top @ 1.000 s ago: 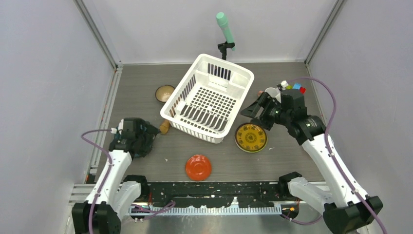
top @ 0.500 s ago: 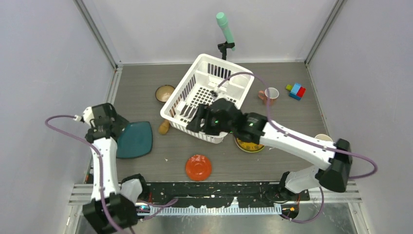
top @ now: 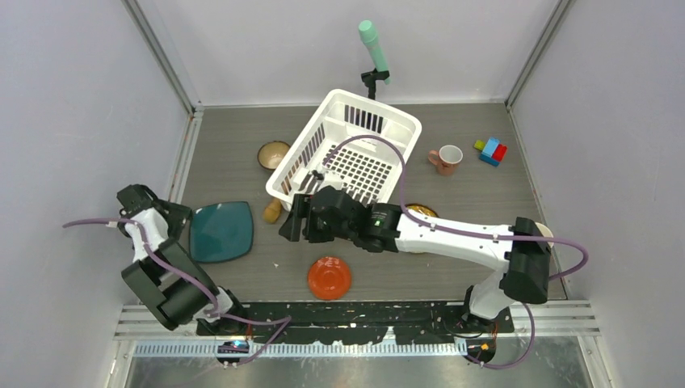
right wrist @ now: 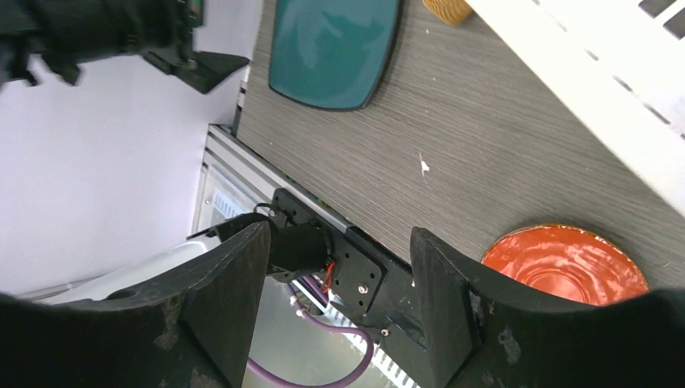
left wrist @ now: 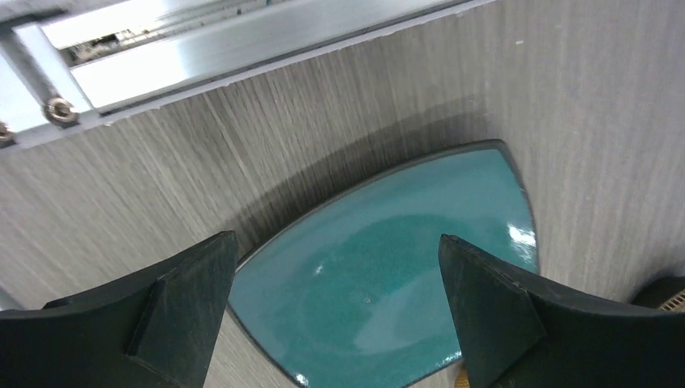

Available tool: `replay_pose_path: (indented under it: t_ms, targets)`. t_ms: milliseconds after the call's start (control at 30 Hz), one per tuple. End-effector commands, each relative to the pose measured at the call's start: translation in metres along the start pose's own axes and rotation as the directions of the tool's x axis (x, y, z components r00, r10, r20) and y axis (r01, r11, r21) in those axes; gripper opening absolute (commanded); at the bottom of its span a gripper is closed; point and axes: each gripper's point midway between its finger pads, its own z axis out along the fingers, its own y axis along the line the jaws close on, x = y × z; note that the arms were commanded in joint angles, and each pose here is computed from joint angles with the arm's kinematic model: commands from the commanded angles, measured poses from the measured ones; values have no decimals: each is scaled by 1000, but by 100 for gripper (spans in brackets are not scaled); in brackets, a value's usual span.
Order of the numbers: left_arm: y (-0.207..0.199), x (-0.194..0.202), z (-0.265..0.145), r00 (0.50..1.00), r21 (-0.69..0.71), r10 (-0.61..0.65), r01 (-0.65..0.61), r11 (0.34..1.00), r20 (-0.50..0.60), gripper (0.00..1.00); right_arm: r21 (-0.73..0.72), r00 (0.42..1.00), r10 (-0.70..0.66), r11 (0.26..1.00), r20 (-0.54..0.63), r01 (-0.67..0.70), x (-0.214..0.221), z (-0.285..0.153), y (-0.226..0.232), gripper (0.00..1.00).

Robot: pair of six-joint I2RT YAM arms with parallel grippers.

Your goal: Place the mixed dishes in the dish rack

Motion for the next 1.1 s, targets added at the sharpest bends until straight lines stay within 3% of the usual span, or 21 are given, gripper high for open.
replay_pose_path:
  t_ms: [0, 233, 467, 700, 900, 967, 1067]
  targets:
    - [-7, 8, 17, 993, 2, -70, 71, 998, -96, 99, -87, 990, -3, 996, 138, 15, -37, -34, 22, 71]
    - [9, 13, 36, 981, -122, -105, 85, 989, -164, 96, -110, 982, 33, 994, 187, -13, -46, -63, 16, 71]
    - [-19, 43, 44, 956, 9, -88, 94, 996, -279, 84, -103, 965, 30, 995, 262, -3, -61, -94, 7, 72]
    - [-30, 68, 27, 944, 53, -5, 23, 998, -329, 83, -88, 930, 62, 996, 363, -33, -79, -125, -15, 73]
    - [-30, 103, 7, 932, 132, 50, -2, 991, -360, 78, -91, 928, 87, 994, 363, -58, -79, -128, -22, 73]
    - [-29, 106, 4, 930, 147, 57, -3, 989, -364, 71, -100, 933, 93, 993, 348, -62, -76, -126, -21, 73]
    - [-43, 117, -3, 909, 257, 84, 26, 966, -407, 69, -119, 940, 102, 991, 324, -67, -72, -125, -17, 73]
